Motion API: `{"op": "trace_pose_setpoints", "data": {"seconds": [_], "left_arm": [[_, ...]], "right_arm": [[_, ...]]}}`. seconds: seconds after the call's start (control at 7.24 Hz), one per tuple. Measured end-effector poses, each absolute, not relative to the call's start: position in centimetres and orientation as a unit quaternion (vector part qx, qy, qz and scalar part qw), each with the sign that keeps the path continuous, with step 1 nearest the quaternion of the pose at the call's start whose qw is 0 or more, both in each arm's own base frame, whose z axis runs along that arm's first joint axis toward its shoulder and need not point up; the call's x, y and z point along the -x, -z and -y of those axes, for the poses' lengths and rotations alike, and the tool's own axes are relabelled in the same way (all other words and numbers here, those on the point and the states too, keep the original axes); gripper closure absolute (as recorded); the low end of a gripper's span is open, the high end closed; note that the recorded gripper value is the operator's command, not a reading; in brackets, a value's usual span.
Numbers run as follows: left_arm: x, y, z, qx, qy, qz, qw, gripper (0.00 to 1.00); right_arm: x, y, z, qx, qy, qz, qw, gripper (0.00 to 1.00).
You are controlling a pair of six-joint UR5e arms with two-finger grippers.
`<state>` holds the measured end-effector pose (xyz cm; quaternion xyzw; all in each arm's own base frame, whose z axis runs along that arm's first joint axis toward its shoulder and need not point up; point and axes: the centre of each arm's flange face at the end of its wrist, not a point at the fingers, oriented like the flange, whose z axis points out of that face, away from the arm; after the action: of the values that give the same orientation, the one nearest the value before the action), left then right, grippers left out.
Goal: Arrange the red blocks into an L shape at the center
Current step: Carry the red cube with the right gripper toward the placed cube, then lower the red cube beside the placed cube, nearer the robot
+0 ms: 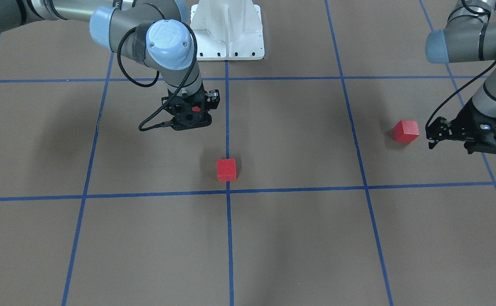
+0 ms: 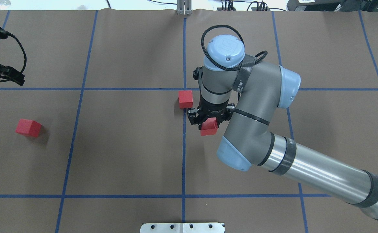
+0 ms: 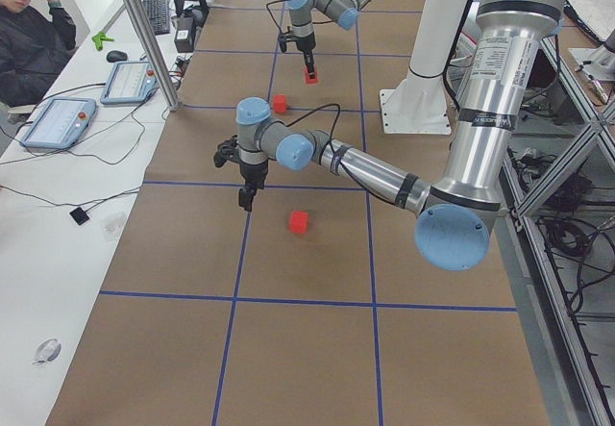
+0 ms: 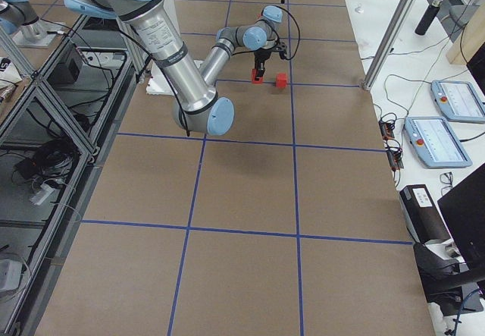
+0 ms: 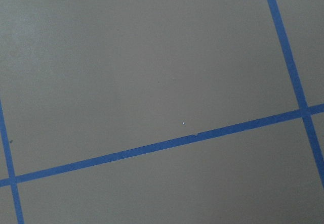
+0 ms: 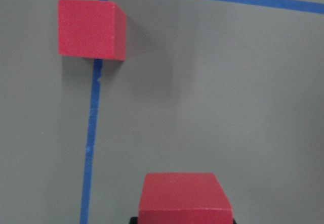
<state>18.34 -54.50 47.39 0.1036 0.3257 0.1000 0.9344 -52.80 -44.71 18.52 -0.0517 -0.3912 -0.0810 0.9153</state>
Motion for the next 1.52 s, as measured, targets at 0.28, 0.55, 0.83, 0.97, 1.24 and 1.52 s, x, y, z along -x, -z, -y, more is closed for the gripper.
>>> {"op": "trace_pose_setpoints", "data": {"seconds": [0.28,0.55,0.83,0.97,1.24,1.52], "left_arm": [[-18.6,-47.3,54.5,-0.107,-0.102,-0.328,0.933,0.00],[-18.6,-47.2,54.5,-0.108,-0.102,-0.328,0.933,0.00],[-18.7,-47.1,54.5,-0.108,-0.103,-0.328,0.933,0.00],[-18.7,-47.1,54.6,-0.109,-0.103,-0.328,0.933,0.00],[-18.7,-47.0,54.7,-0.110,-0.103,-0.329,0.932,0.00],[-18.8,-46.9,54.7,-0.110,-0.104,-0.329,0.932,0.00]], "right_arm": [[57.4,-16.3,45.6,0.066,0.060,0.394,0.915,1.00],[60.1,-17.4,46.9,0.060,0.055,0.401,0.912,1.00],[60.6,-18.1,47.6,0.046,0.048,0.396,0.916,1.00],[60.6,-18.1,47.8,0.042,0.047,0.395,0.916,1.00],[60.5,-18.0,48.3,0.032,0.040,0.393,0.918,1.00],[60.2,-18.0,48.8,0.028,0.032,0.392,0.919,1.00]]}}
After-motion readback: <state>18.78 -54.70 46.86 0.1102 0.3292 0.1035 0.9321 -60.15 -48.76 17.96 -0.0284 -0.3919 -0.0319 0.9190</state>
